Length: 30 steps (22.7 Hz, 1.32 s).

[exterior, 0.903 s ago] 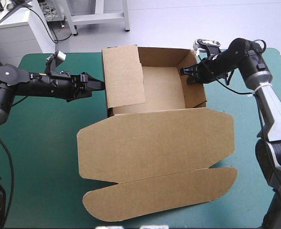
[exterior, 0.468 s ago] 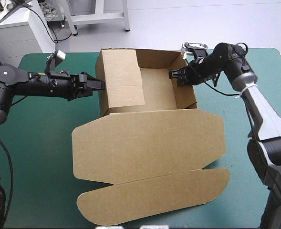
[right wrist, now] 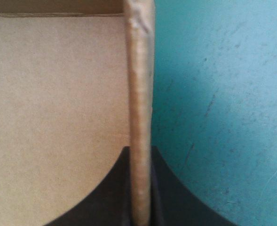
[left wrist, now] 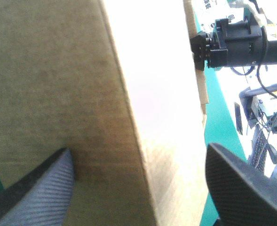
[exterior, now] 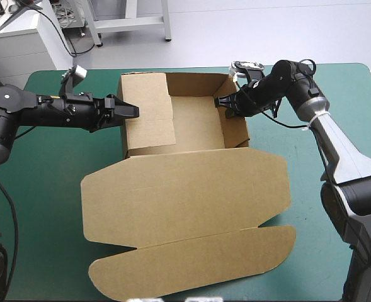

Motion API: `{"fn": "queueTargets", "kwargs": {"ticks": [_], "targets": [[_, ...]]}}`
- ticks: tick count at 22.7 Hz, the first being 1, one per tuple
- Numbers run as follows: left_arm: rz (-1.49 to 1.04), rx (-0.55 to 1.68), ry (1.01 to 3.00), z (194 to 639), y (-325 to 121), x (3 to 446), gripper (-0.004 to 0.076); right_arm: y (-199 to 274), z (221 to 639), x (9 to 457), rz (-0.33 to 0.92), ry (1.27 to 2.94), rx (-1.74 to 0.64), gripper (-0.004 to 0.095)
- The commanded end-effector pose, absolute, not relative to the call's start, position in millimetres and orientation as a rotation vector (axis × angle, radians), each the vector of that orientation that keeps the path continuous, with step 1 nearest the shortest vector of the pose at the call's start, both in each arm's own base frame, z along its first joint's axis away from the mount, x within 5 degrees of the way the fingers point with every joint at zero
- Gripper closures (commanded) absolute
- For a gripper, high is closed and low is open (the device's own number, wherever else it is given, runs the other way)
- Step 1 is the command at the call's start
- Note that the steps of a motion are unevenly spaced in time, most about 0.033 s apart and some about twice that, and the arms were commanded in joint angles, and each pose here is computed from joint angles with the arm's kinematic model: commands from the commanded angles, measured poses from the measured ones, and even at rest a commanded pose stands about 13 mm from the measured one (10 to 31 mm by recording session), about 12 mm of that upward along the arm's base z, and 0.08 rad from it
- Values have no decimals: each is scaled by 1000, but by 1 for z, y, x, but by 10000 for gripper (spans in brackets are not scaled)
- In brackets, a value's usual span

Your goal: Fold the box

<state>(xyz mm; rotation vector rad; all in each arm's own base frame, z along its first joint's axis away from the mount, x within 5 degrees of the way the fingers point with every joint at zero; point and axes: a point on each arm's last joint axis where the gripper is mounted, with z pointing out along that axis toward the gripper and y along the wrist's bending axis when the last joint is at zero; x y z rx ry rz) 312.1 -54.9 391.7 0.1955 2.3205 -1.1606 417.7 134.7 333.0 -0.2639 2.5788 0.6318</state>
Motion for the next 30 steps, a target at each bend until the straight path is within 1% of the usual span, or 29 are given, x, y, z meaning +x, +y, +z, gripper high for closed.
{"fn": "queueTargets", "kwargs": {"ticks": [1,4,7,11,13,16,18,20,22,25,26,28,30], "targets": [[-1263,272,2249,416,-62,295,178,140,373,404,759,2446,-240,925],[-1240,273,2261,414,-62,295,178,144,373,403,761,2444,-252,924],[-1160,281,2301,409,-58,297,178,154,373,400,753,2444,-285,924],[-958,308,2412,397,-49,297,178,172,374,393,753,2435,-327,920],[-866,258,2464,393,-43,299,178,183,377,389,764,2426,-340,919],[-781,217,2501,389,-38,301,178,200,392,380,675,2394,-366,917],[-793,168,2510,389,-38,301,187,211,403,374,644,2363,-375,915],[-792,152,2516,389,-38,301,244,220,409,368,617,2343,-378,915],[-765,110,2563,386,-38,300,323,228,410,363,583,2341,-377,915],[-630,134,2639,380,-46,297,366,240,410,356,596,2335,-397,914],[-593,111,2657,378,-49,297,391,241,410,355,605,2337,-391,914],[-511,75,2674,376,-53,297,520,241,409,355,606,2347,-382,914],[-489,73,2674,376,-58,297,681,241,409,354,597,2356,-385,916]]}}
